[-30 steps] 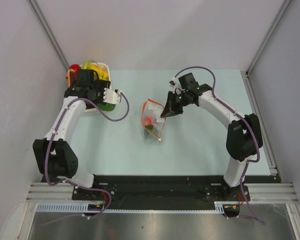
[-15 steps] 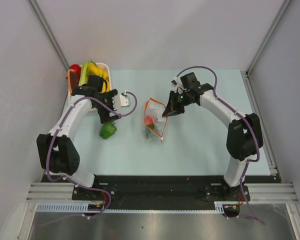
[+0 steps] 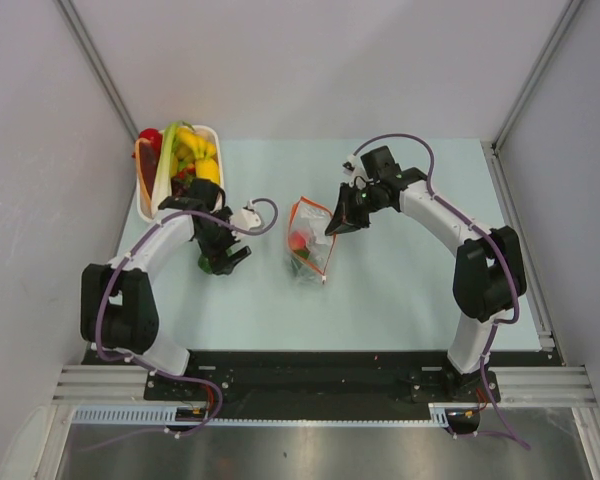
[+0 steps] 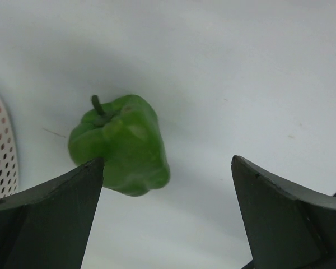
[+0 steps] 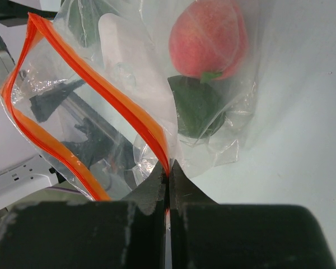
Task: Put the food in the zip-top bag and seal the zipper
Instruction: Pick up the fake fruit from the center of the board.
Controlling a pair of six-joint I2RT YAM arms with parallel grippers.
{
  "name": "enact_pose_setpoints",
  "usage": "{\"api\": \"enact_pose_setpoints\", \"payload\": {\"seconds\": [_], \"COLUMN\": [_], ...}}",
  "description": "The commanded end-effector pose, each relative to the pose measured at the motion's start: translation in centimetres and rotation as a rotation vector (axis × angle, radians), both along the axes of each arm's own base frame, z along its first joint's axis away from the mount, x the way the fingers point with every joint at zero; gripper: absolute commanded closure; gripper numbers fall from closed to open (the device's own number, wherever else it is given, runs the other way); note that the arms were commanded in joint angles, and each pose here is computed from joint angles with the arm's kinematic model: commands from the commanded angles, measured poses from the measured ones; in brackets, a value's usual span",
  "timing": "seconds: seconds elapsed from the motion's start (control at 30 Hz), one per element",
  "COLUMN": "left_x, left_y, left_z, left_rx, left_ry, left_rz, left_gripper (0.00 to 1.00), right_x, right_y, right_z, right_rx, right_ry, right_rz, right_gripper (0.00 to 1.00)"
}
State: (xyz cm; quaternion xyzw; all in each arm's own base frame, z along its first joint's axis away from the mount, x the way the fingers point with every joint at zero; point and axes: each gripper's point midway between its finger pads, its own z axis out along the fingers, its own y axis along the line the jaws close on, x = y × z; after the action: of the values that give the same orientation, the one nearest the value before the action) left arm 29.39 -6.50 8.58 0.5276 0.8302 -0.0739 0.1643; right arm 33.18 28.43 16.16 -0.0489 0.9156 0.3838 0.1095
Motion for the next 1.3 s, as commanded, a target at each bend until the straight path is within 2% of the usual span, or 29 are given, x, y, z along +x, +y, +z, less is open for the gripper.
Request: {"api": "enact_pose_setpoints", "payload": {"seconds": [0.0, 0.23, 0.43, 0.53, 0.7, 0.8, 1.07, 1.2, 1.27], "left_x": [2.8, 2.9, 2.1, 1.9, 1.7, 1.3, -0.4, -0.5, -0.4], "left_y": [0.2, 1.5, 1.4, 1.9, 2.6, 2.8, 3.9, 3.7, 3.7], "left_z": [0.5, -3.5, -5.0, -5.5, -5.1, -3.9, -3.5, -3.7, -3.7], "left_rx": [-0.001, 0.070, 0.069, 0.092, 0.127, 0.133, 0.170, 0.159, 0.167], "left_ry": [-0.086, -0.059, -0.021, -0.024, -0.031, -0.029, -0.031, -0.030, -0.030], "left_rz": [0.122, 0.172, 0.193, 0.202, 0.195, 0.195, 0.137, 0.111, 0.093], "left_gripper": [0.00, 0.00, 0.07, 0.05, 0.04, 0.00, 0.00, 0.17, 0.18], "right_x": [-0.1, -0.1, -0.4, -0.4, -0.4, -0.4, -0.5, -0.6, -0.6], "right_y": [-0.1, -0.3, -0.2, -0.1, -0.1, -0.2, 0.0, 0.1, 0.1], "right_z": [1.3, 1.3, 1.2, 1.2, 1.3, 1.3, 1.2, 1.3, 1.5], "right_rx": [0.010, 0.008, 0.009, 0.009, 0.008, 0.005, 0.009, 0.009, 0.012], "right_ry": [-0.040, -0.045, -0.035, -0.040, -0.044, -0.046, -0.042, -0.048, -0.049], "right_rz": [0.007, 0.004, 0.011, 0.011, 0.012, 0.013, 0.016, 0.022, 0.024], "right_gripper": [1.00, 1.00, 1.00, 1.00, 1.00, 1.00, 1.00, 1.00, 1.00]}}
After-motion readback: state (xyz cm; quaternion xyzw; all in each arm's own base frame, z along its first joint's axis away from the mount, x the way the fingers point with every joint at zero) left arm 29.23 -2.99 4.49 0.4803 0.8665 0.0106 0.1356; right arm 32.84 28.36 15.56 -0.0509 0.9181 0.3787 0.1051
